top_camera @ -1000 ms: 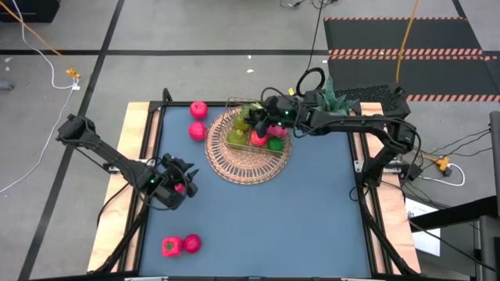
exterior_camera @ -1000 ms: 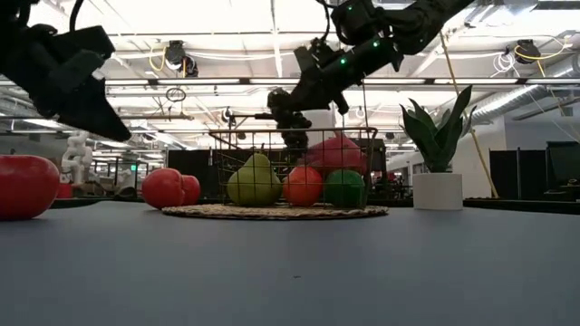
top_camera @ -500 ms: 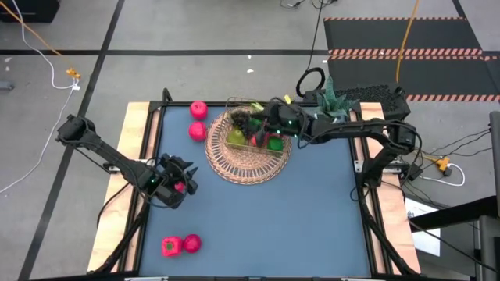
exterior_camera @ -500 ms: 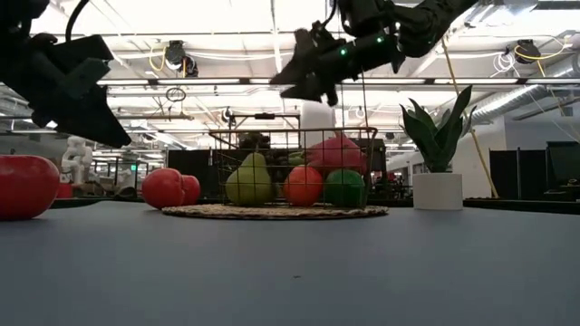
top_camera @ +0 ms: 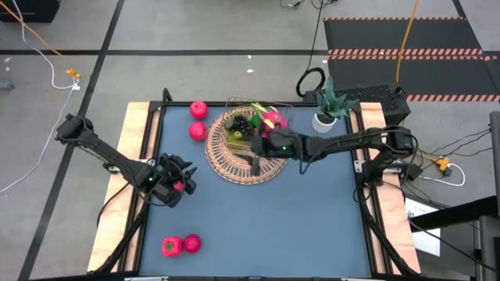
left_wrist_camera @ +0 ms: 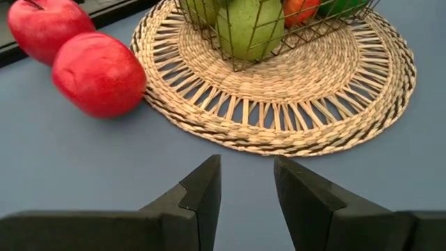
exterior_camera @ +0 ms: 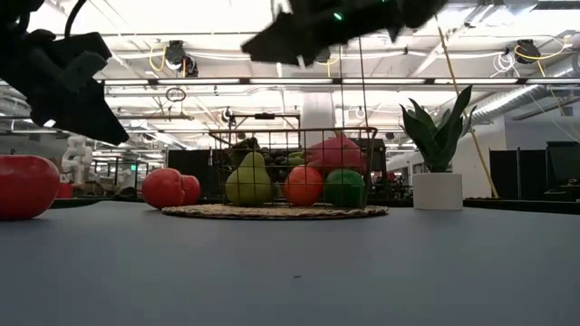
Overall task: Build produce basket
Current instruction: Put the apple into the gold wire basket
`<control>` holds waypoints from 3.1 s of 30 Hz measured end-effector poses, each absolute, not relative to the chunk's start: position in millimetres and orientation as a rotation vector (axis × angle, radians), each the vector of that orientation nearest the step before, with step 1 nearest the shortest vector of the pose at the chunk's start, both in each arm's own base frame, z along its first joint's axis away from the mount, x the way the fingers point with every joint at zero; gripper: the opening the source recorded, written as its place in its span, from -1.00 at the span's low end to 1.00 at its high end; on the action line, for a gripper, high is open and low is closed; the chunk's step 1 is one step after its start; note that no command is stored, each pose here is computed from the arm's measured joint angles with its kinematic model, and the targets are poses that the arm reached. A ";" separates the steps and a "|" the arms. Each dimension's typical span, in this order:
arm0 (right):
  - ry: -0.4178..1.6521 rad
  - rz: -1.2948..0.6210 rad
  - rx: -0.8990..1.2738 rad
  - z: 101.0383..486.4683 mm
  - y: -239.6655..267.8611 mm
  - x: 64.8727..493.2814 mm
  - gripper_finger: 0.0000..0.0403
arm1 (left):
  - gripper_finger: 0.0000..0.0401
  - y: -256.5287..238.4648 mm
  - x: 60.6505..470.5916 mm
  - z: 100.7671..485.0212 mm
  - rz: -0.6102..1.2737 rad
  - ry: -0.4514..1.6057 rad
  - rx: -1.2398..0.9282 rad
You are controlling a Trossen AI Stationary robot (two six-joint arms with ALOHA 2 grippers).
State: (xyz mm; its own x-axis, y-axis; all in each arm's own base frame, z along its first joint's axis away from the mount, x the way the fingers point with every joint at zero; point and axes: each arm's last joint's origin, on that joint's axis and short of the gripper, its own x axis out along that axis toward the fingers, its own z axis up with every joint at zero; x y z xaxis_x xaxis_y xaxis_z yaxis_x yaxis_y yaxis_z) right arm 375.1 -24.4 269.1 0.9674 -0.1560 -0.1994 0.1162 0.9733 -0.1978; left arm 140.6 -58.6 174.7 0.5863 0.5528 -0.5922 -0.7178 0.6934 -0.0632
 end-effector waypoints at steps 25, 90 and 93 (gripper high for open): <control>0.682 -0.202 -0.457 235.4 -109.6 543.5 0.81 | -0.32 -8.7 88.2 305.1 1.015 0.303 -0.080; -0.114 -0.206 -0.147 298.0 -103.1 310.0 0.77 | 0.89 240.5 167.2 136.6 1.053 0.663 -0.457; -0.106 -0.205 -0.149 297.3 -103.0 310.1 0.77 | 0.89 241.2 168.0 134.1 1.044 0.668 -0.453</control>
